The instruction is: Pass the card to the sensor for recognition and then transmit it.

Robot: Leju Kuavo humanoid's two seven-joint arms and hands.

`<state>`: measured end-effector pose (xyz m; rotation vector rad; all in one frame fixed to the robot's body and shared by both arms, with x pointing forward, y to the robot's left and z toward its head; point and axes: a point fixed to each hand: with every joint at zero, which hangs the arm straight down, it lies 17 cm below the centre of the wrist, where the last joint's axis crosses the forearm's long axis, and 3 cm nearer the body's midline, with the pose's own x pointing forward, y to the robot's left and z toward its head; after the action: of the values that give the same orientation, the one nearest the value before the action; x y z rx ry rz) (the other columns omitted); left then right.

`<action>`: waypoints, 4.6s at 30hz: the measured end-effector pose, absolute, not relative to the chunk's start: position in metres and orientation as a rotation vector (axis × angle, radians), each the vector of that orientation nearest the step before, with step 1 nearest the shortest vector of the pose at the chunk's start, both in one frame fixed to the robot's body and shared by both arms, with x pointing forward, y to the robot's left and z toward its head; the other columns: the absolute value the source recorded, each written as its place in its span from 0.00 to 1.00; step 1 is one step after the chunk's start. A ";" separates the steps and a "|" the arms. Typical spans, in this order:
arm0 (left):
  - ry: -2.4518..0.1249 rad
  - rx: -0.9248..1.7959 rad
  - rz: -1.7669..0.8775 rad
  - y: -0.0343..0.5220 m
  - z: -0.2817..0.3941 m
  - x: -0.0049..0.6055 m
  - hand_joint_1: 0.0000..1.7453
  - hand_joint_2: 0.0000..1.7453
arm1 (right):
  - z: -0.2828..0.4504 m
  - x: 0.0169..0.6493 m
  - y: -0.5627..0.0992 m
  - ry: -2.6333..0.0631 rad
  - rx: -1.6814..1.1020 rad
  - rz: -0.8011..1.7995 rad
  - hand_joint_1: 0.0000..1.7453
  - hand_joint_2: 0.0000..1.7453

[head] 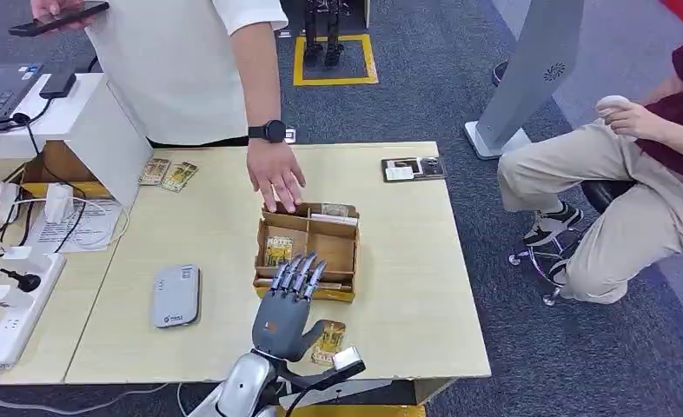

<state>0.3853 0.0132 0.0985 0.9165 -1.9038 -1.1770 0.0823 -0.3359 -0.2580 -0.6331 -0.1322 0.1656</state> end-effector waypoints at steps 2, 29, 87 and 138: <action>-1.898 0.924 -1.163 0.017 0.099 0.387 0.00 1.00 | -0.258 0.082 -0.336 -0.132 -0.633 0.166 0.00 0.00; -1.871 0.963 -1.185 0.032 0.093 0.399 0.00 1.00 | -0.258 0.083 -0.336 -0.135 -0.632 0.170 0.00 0.00; -1.914 0.825 -1.174 -0.005 0.093 0.395 0.00 1.00 | -0.259 0.087 -0.332 -0.146 -0.618 0.194 0.00 0.00; -2.091 0.874 -1.064 0.018 0.142 0.379 0.00 1.00 | -0.259 0.090 -0.322 -0.155 -0.605 0.209 0.00 0.00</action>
<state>0.3785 0.0181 0.1419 0.8740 -2.0913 -1.0639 0.0896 -0.3222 -0.2589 -0.6051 -0.1549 0.2094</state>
